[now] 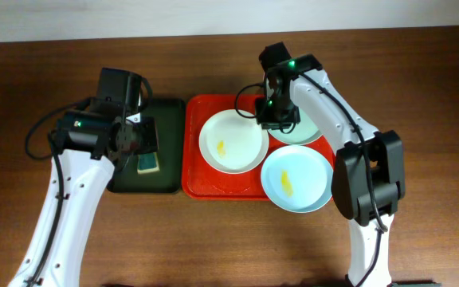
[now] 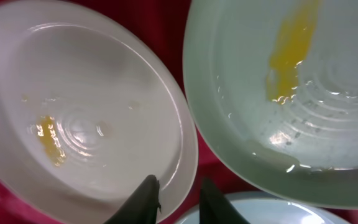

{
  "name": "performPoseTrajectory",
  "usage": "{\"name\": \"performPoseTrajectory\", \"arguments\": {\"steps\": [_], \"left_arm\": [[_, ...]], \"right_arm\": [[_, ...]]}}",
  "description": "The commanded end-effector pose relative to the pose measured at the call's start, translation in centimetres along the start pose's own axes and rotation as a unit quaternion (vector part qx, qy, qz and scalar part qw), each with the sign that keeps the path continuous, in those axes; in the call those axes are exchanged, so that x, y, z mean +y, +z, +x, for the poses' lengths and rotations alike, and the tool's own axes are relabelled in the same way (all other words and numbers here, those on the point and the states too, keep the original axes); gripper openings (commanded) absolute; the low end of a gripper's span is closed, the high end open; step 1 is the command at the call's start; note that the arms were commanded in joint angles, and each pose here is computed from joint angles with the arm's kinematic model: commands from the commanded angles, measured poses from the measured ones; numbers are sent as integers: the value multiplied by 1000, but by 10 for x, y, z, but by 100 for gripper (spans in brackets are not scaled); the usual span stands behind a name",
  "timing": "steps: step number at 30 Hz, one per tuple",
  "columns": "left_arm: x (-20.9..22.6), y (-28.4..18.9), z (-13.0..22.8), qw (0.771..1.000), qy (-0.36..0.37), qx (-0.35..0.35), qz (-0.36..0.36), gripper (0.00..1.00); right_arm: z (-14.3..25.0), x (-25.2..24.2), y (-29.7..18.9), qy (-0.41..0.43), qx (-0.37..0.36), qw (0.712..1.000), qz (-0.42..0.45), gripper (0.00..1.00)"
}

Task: Clean dirty plates on tray and stack at the side
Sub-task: 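Grasp the green-and-yellow sponge with the left gripper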

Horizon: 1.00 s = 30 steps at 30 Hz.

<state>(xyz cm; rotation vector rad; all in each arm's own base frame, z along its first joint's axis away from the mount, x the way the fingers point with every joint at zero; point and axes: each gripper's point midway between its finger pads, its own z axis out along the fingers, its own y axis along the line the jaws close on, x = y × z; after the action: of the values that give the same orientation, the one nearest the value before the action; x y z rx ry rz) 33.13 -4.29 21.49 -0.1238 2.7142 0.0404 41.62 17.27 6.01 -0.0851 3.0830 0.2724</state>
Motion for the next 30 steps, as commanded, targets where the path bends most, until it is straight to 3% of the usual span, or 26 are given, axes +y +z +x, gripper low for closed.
{"name": "performPoseTrajectory", "arguments": {"steps": [1, 22, 25, 27, 30], "left_arm": [[4, 11, -2, 1000, -3, 12, -16, 28], [2, 34, -1, 999, 1, 37, -23, 28], [1, 34, -1, 999, 1, 37, -22, 28], [1, 34, -1, 999, 1, 37, -22, 28], [2, 34, -1, 999, 1, 37, -23, 28]], "right_arm": [[14, -3, 20, -2, 24, 1000, 11, 18], [23, -9, 43, 2, 30, 999, 13, 16], [23, -10, 47, 3, 28, 1000, 12, 12], [21, -10, 47, 2, 25, 1000, 11, 4], [20, -10, 47, 3, 21, 1000, 10, 4]]}}
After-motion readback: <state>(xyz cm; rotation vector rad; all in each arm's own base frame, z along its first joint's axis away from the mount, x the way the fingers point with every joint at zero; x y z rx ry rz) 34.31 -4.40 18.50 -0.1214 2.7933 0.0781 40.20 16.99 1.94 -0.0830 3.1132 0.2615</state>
